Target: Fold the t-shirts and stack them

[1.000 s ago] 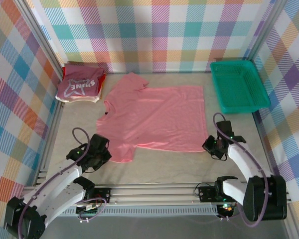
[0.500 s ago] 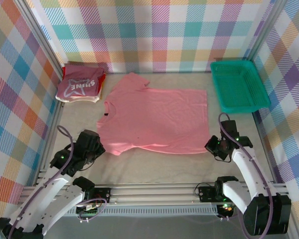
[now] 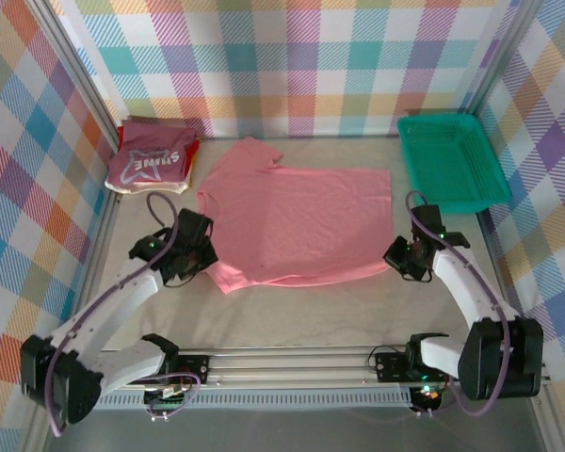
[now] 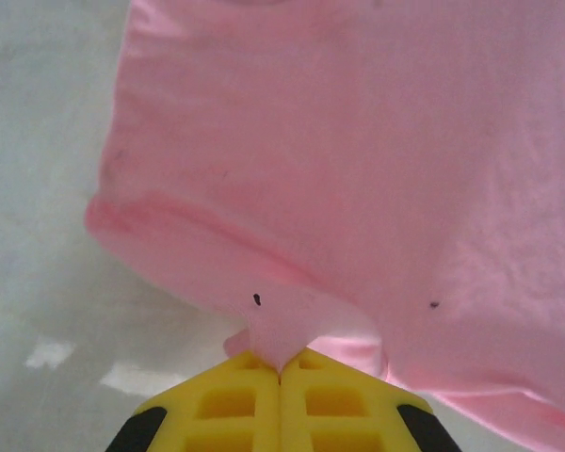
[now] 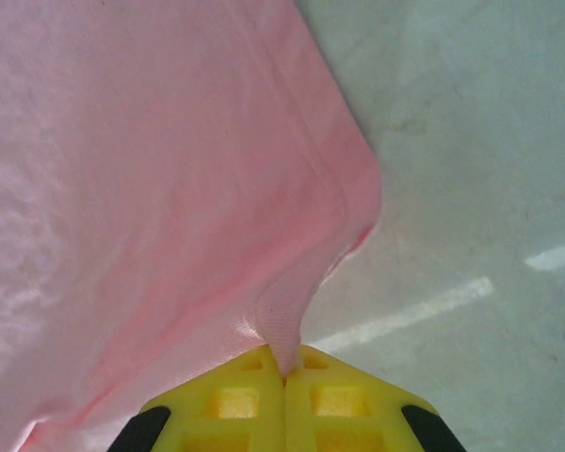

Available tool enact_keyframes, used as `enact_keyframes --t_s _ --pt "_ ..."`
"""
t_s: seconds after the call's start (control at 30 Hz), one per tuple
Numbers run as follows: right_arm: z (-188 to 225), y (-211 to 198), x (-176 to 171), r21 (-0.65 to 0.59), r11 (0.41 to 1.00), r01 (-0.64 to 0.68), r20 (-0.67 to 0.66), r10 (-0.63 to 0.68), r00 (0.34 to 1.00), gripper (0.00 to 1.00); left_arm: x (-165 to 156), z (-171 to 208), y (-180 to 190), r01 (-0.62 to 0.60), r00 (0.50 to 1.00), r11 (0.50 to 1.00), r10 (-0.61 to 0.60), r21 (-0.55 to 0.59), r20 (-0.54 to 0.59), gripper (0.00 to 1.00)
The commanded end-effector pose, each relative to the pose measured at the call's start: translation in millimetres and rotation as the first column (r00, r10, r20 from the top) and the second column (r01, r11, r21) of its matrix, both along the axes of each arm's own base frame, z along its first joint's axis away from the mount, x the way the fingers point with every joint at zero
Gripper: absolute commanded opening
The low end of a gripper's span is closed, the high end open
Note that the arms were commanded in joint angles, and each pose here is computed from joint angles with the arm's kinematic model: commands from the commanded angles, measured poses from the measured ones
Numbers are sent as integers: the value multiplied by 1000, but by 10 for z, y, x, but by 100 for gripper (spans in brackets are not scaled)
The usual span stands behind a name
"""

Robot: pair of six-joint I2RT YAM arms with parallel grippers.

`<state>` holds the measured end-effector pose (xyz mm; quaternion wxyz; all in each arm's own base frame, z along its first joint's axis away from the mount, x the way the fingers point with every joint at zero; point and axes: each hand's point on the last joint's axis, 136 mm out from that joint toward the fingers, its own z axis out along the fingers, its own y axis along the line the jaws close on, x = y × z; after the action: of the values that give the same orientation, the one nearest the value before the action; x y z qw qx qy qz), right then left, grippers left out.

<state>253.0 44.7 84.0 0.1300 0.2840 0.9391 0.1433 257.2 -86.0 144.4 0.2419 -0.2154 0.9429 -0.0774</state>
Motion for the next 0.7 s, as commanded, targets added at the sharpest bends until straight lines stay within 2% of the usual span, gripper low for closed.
enact_keyframes --t_s 0.0,0.37,0.53,0.67 --pt "53 -42 220 -43 999 -25 42 27 999 2 298 167 -10 69 996 997 -70 19 51 0" --pt "-94 -108 501 -50 998 -31 12 32 999 4 789 111 -3 158 987 983 -158 92 1 0" --pt "-82 -172 558 -47 999 -13 20 14 1000 4 899 27 40 179 984 977 -176 117 -41 0" --pt "-14 -200 613 -54 998 -10 34 12 999 4 973 96 102 175 984 975 -173 135 -32 0"
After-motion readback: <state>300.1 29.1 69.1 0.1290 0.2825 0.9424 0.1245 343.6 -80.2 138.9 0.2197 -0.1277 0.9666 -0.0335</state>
